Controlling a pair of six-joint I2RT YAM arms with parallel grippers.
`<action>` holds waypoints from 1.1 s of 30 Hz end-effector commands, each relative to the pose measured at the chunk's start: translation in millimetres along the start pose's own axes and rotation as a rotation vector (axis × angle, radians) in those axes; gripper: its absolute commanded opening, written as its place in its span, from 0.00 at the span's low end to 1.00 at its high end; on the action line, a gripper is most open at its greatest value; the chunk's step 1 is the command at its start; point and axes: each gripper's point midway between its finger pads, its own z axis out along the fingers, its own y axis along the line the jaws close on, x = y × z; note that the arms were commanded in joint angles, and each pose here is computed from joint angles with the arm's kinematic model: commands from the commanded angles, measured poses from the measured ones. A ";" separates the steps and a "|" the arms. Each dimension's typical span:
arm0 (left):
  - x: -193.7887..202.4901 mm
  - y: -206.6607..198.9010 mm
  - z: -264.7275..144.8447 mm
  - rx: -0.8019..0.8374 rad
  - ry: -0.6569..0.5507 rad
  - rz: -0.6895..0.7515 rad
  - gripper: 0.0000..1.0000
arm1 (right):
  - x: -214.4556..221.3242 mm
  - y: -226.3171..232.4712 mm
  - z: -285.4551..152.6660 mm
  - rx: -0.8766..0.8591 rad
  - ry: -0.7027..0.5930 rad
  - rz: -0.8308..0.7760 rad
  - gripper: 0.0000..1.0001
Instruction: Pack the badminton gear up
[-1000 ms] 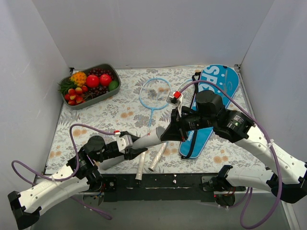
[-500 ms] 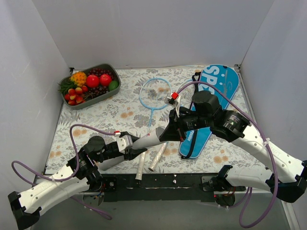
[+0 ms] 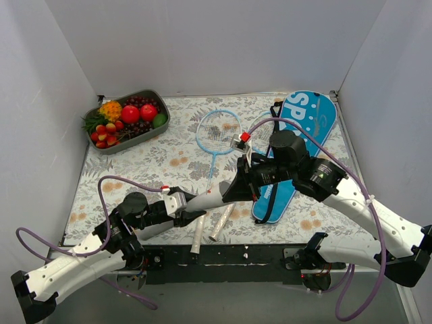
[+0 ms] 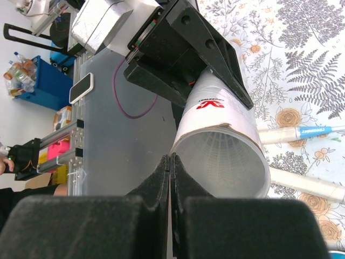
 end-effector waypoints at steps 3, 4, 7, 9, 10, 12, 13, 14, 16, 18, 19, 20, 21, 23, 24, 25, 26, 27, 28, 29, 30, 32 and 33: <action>-24.6 1.5 1.1 -0.003 -0.091 0.028 0.00 | 5.3 10.7 11.0 -0.110 0.004 0.013 0.07; -24.9 2.0 0.9 -0.007 -0.092 0.028 0.00 | 3.0 12.8 11.8 -0.128 -0.008 0.001 0.12; -26.4 1.9 0.4 -0.006 -0.097 0.031 0.00 | 9.0 10.8 15.2 -0.143 0.001 0.024 0.25; -27.1 1.9 -0.1 -0.006 -0.099 0.031 0.00 | 10.2 10.8 16.1 -0.149 -0.002 0.024 0.31; -27.2 1.5 0.0 -0.005 -0.100 0.031 0.00 | 10.1 10.6 16.1 -0.150 -0.003 0.025 0.36; -27.6 1.2 -0.4 -0.003 -0.103 0.030 0.00 | 10.1 11.0 15.8 -0.152 -0.008 0.024 0.40; -29.1 0.4 -0.6 0.001 -0.107 0.031 0.00 | 10.5 11.3 16.1 -0.156 -0.006 0.027 0.43; -29.5 0.3 -0.9 0.000 -0.110 0.032 0.00 | 10.9 11.4 16.0 -0.157 -0.004 0.027 0.43; -30.6 0.5 -1.3 0.000 -0.113 0.033 0.00 | 10.1 10.7 15.6 -0.147 -0.005 0.030 0.45; -30.6 -0.4 -1.8 0.003 -0.115 0.033 0.00 | 11.1 10.4 14.2 -0.138 0.002 0.028 0.46; -29.9 -0.2 -1.7 0.001 -0.113 0.033 0.00 | 6.5 9.8 13.1 -0.121 -0.009 0.017 0.47; -30.6 0.0 -2.0 0.001 -0.116 0.035 0.00 | 5.5 8.7 12.0 -0.108 -0.011 0.005 0.47; -31.0 -0.1 -2.2 0.001 -0.118 0.035 0.00 | 3.4 8.0 11.1 -0.094 -0.015 0.002 0.48; -30.3 -1.1 -2.0 0.005 -0.117 0.034 0.00 | -0.6 7.4 8.3 -0.071 -0.023 -0.002 0.48; -30.7 -1.0 -1.9 0.005 -0.117 0.034 0.00 | -2.4 6.8 7.6 -0.061 -0.027 -0.006 0.48; -30.0 -1.1 -1.8 0.006 -0.115 0.034 0.00 | -3.2 4.7 7.0 -0.043 -0.031 -0.003 0.48; -30.7 -0.6 -2.0 0.004 -0.117 0.034 0.00 | -6.2 5.8 5.3 -0.039 -0.039 -0.010 0.48; -30.4 -1.3 -1.7 0.007 -0.116 0.032 0.00 | -7.5 5.2 4.5 -0.035 -0.044 -0.010 0.48; -30.4 -1.3 -1.7 0.007 -0.116 0.032 0.00 | -8.7 3.2 4.4 -0.022 -0.050 -0.008 0.48; -30.4 -1.6 -1.7 0.009 -0.116 0.032 0.00 | -10.5 3.6 2.5 -0.018 -0.058 -0.009 0.48; -30.4 -1.8 -1.7 0.010 -0.116 0.032 0.00 | -12.1 2.8 1.0 -0.010 -0.065 -0.011 0.48; -30.0 -1.4 -1.5 0.009 -0.114 0.032 0.00 | -14.4 -0.9 -2.1 0.015 -0.079 -0.010 0.48; -29.7 -2.0 -1.6 0.011 -0.115 0.030 0.00 | -16.2 -3.0 -4.1 0.024 -0.088 -0.006 0.49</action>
